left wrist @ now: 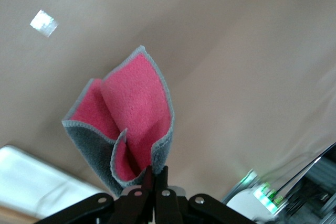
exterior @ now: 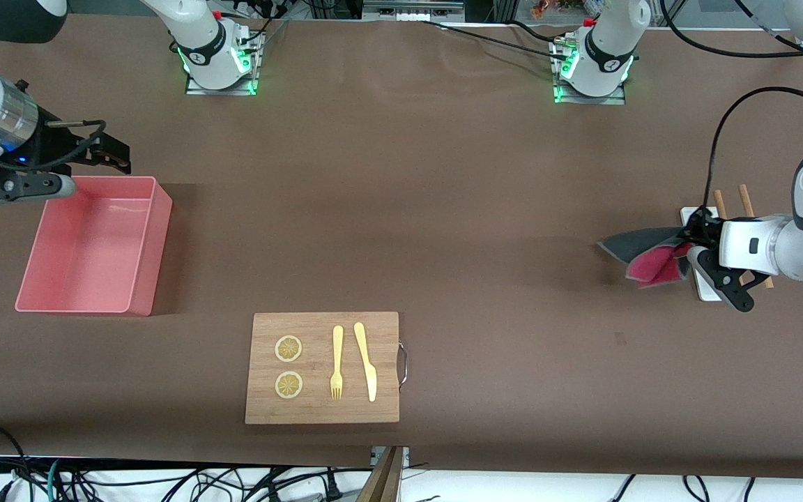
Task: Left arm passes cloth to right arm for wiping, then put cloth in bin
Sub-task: 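Lift the cloth with the left gripper while the right gripper reaches toward it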
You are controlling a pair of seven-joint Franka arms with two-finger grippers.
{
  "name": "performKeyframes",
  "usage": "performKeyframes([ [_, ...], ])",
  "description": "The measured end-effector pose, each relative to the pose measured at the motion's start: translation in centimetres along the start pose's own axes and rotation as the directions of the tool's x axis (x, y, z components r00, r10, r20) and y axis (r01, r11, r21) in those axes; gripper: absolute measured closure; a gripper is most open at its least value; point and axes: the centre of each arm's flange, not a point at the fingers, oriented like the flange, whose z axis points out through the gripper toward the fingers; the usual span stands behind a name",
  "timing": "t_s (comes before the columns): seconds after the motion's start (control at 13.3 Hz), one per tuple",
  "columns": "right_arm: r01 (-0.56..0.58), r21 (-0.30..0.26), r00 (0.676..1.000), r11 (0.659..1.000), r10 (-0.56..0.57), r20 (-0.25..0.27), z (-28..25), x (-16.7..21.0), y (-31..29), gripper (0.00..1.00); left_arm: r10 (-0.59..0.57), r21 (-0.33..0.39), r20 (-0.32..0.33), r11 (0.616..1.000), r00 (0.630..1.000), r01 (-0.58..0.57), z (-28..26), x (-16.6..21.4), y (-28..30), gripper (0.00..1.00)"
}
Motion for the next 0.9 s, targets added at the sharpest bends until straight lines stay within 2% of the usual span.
performKeyframes([
  [0.08,0.022,0.02,0.999,1.0,-0.023,0.031,0.4,-0.2,-0.9,0.0,-0.059,-0.053,-0.042,0.997,0.997,0.056,-0.1,1.3,1.6,0.98],
  [0.15,0.069,0.07,0.996,0.995,-0.073,0.046,0.6,-0.3,-1.7,0.0,-0.122,-0.107,-0.067,0.988,0.99,0.114,-0.1,2.8,3.6,0.98],
  [0.23,0.151,0.137,0.987,0.979,-0.158,0.04,0.5,-0.5,-2.6,0.0,-0.188,-0.159,-0.078,0.972,0.979,0.174,-0.1,4.5,6.0,0.98],
  [0.3,0.259,0.201,0.964,0.945,-0.267,0.015,0.4,-0.5,-3.3,0.0,-0.249,-0.201,-0.078,0.952,0.965,0.23,-0.1,6.4,8.7,0.98],
  [0.38,0.366,0.258,0.928,0.894,-0.373,-0.022,0.6,-0.4,-3.9,0.0,-0.301,-0.228,-0.078,0.933,0.95,0.277,-0.1,8.3,11.6,0.98],
  [0.53,0.546,0.35,0.832,0.762,-0.544,-0.114,1.9,0.7,-5.1,0.0,-0.394,-0.27,-0.102,0.895,0.914,0.356,0.0,11.6,16.3,0.98],
  [0.68,0.678,0.401,0.721,0.617,-0.663,-0.199,4.4,2.5,-6.5,0.0,-0.488,-0.359,-0.122,0.833,0.864,0.42,-0.2,13.8,19.4,0.98],
  [0.83,0.768,0.429,0.622,0.476,-0.714,-0.322,6.8,4.3,-8.2,0.0,-0.577,-0.433,-0.129,0.764,0.807,0.478,-0.7,15.3,21.3,0.98],
  [0.9,0.806,0.426,0.574,0.411,-0.719,-0.393,7.8,5.2,-9.1,0.0,-0.621,-0.464,-0.129,0.727,0.773,0.506,-0.8,16.1,22.4,0.98],
])
